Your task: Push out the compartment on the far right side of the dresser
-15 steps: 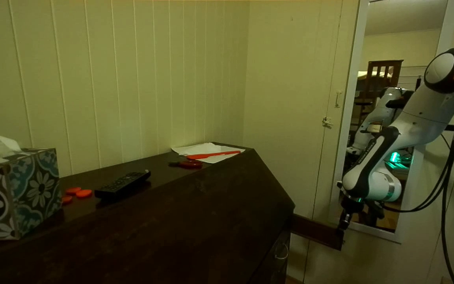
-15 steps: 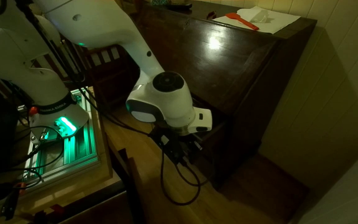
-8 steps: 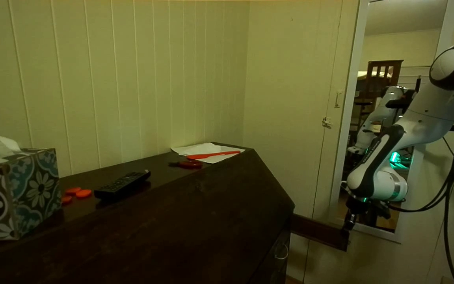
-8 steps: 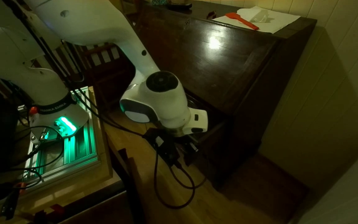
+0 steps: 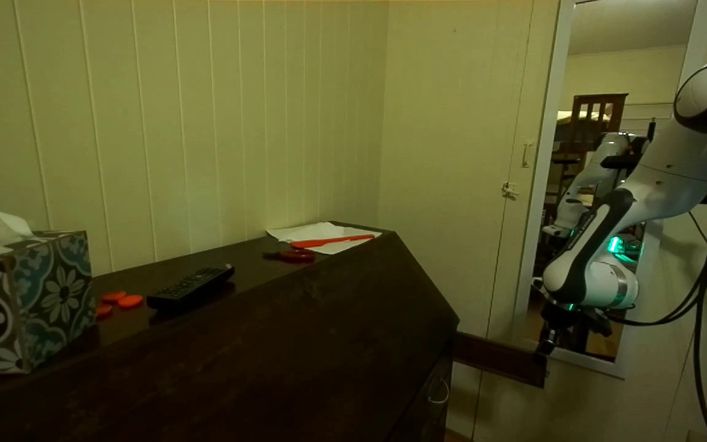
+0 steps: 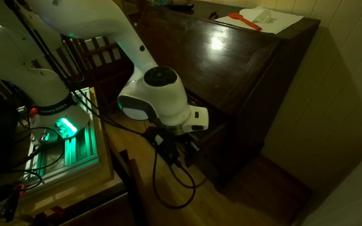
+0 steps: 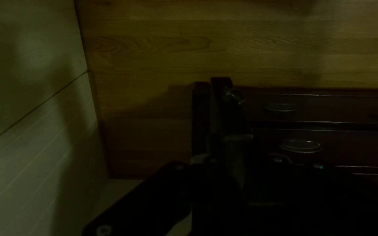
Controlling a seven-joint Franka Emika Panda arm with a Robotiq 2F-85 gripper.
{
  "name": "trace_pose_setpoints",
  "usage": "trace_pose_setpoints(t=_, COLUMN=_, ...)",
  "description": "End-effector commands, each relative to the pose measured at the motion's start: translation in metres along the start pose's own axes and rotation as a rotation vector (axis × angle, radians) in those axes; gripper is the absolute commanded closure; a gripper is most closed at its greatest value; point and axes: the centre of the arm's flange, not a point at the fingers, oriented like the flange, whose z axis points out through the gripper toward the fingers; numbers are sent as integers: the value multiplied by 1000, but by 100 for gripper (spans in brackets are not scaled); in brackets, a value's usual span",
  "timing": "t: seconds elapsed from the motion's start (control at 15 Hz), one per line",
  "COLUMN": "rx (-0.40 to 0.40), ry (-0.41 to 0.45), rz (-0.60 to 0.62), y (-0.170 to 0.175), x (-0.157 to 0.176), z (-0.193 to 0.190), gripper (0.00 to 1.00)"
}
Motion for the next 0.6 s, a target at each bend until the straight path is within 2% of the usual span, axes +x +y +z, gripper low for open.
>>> trace_pose_setpoints(t=0.0, rx=30, ry=-45, rz=3, y=-5, x=-29, z=-8, gripper=94)
trace_pose_setpoints(t=0.53, rx=67, ry=-74, rz=14, y=-1, x=-80, z=3, gripper=94)
